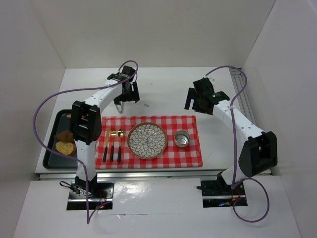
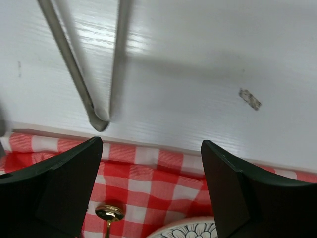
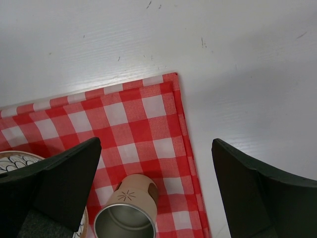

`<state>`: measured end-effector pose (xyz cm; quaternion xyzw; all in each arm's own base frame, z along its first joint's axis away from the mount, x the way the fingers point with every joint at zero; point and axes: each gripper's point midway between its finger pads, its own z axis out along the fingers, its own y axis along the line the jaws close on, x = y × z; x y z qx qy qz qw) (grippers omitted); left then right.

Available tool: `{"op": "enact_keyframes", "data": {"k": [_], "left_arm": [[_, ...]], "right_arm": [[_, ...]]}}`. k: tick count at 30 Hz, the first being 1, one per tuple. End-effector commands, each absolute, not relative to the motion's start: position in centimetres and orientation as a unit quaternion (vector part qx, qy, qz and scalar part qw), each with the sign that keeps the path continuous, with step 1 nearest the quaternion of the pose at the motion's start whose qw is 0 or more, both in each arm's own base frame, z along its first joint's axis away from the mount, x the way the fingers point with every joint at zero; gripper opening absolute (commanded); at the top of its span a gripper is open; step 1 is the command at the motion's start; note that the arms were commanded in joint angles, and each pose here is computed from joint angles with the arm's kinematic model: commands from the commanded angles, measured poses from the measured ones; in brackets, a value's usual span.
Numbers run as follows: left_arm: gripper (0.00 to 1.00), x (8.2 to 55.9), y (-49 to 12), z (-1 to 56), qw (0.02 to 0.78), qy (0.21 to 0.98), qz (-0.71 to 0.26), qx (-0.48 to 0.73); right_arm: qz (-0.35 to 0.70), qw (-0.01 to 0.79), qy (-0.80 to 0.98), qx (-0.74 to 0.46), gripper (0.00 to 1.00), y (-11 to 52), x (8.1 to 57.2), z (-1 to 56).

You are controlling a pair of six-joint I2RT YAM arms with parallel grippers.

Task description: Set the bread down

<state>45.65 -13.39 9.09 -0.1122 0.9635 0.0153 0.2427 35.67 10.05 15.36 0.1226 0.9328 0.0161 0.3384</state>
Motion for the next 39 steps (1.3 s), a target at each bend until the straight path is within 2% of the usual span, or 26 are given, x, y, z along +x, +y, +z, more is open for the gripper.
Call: {"op": "enact_keyframes", "data": {"k": [1,6,11,18,25,28,31,32,33,34,36,39], "left_arm": [[0.94,47.1,-11.8,10.4,0.273,0.951,0.003,-0.145],[0.99,48.0,-8.7,7.2,0.243,0.955,0.021,-0.17],[0.99,48.7,-8.2,4.7,0.223,0.959,0.021,-0.172],[0.99,51.1,-5.6,2.6,0.228,0.95,0.045,-0.208],[0.98,55.6,-3.8,2.5,0.26,0.941,0.033,-0.216],[0.97,56.0,-3.7,1.2,0.246,0.945,0.03,-0.213],[0.76,56.9,-4.1,2.0,0.258,0.944,0.016,-0.206],[0.66,57.0,-4.1,2.6,0.263,0.942,0.015,-0.206],[0.51,56.9,-4.1,3.0,0.265,0.942,0.014,-0.206],[0.45,57.0,-4.1,4.9,0.278,0.937,0.009,-0.211],[0.37,57.2,-4.2,7.5,0.302,0.93,0.001,-0.212],[0.35,56.9,-4.0,13.9,0.354,0.91,-0.012,-0.215]], "right_arm": [[0.025,0.354,0.926,0.131,1.0,10.1,36.3,16.5],[0.033,0.343,0.932,0.115,1.0,11.0,37.5,16.1],[0.028,0.341,0.934,0.105,1.0,11.4,38.6,15.9],[0.021,0.327,0.939,0.104,1.0,11.6,39.3,14.6],[0.008,0.328,0.94,0.098,1.0,11.4,40.0,14.7],[0.005,0.322,0.942,0.097,1.0,11.5,40.3,14.4],[0.007,0.319,0.942,0.1,1.0,11.4,40.9,14.2],[0.005,0.315,0.944,0.1,1.0,11.4,40.7,14.1],[0.007,0.32,0.942,0.1,1.0,11.5,40.9,14.5],[0.007,0.32,0.942,0.1,1.0,11.5,40.9,14.5],[0.009,0.324,0.94,0.101,1.0,11.4,40.9,14.9],[0.007,0.331,0.938,0.103,1.0,11.3,40.9,15.4]]}}
